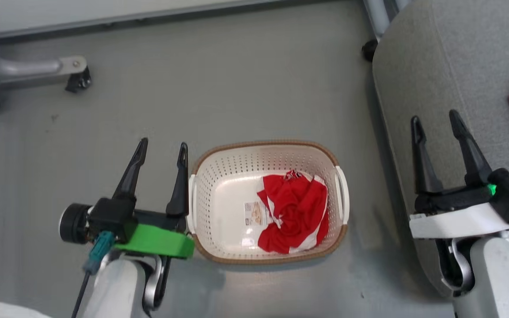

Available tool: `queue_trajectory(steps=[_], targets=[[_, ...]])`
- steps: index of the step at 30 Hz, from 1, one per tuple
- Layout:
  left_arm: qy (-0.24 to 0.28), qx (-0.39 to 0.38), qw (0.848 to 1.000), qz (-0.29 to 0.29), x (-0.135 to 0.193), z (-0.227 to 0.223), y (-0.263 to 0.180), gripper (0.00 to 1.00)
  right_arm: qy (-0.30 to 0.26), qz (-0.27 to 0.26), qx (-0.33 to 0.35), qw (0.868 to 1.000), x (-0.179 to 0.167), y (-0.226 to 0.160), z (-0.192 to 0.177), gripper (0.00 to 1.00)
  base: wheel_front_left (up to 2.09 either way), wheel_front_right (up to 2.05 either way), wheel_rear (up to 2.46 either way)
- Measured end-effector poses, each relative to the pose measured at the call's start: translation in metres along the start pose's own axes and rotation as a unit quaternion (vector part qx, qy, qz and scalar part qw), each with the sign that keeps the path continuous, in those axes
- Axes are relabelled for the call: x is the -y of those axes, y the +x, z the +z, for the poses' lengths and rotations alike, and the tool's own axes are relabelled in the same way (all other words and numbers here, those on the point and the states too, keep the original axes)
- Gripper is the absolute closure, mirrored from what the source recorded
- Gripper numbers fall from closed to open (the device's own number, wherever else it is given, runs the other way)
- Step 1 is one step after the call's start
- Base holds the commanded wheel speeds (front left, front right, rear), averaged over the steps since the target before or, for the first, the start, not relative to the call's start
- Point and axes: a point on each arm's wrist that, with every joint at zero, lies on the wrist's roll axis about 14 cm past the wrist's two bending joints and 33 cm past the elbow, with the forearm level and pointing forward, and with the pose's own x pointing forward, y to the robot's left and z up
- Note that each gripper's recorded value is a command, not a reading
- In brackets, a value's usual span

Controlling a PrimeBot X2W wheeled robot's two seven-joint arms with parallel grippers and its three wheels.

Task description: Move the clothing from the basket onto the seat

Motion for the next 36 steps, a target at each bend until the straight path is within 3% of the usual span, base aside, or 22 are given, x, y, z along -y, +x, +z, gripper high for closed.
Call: queue_trajectory(steps=[6, 12, 18, 20, 27, 36], targets=[[0.022, -0.074, 0.994, -0.079, 0.02, -0.072, 0.06, 0.0, -0.003, -0.011, -0.018, 1.0, 0.019, 0.035, -0.042, 0.0, 0.0, 0.0, 0.0], [0.035, -0.15, 0.976, -0.153, 0.047, -0.149, 0.088, 0.0, -0.013, -0.019, -0.037, 0.999, 0.037, 0.052, -0.083, 0.0, 0.0, 0.0, 0.0], [0.018, -0.261, 0.94, -0.219, 0.075, -0.243, 0.074, 0.0, -0.024, -0.032, -0.059, 0.997, 0.057, 0.058, -0.123, 0.0, 0.0, 0.0, 0.0], [0.018, -0.307, 0.92, -0.242, 0.081, -0.277, 0.059, 0.0, -0.028, -0.037, -0.063, 0.997, 0.064, 0.06, -0.134, 0.0, 0.0, 0.0, 0.0], [0.013, -0.395, 0.87, -0.294, 0.096, -0.353, 0.027, 0.0, -0.026, -0.05, -0.092, 0.994, 0.079, 0.05, -0.173, 0.0, 0.0, 0.0, 0.0], [0.007, -0.449, 0.839, -0.306, 0.096, -0.412, 0.008, 0.0, -0.047, -0.032, -0.118, 0.991, 0.083, 0.039, -0.205, 0.0, 0.0, 0.0, 0.0]])
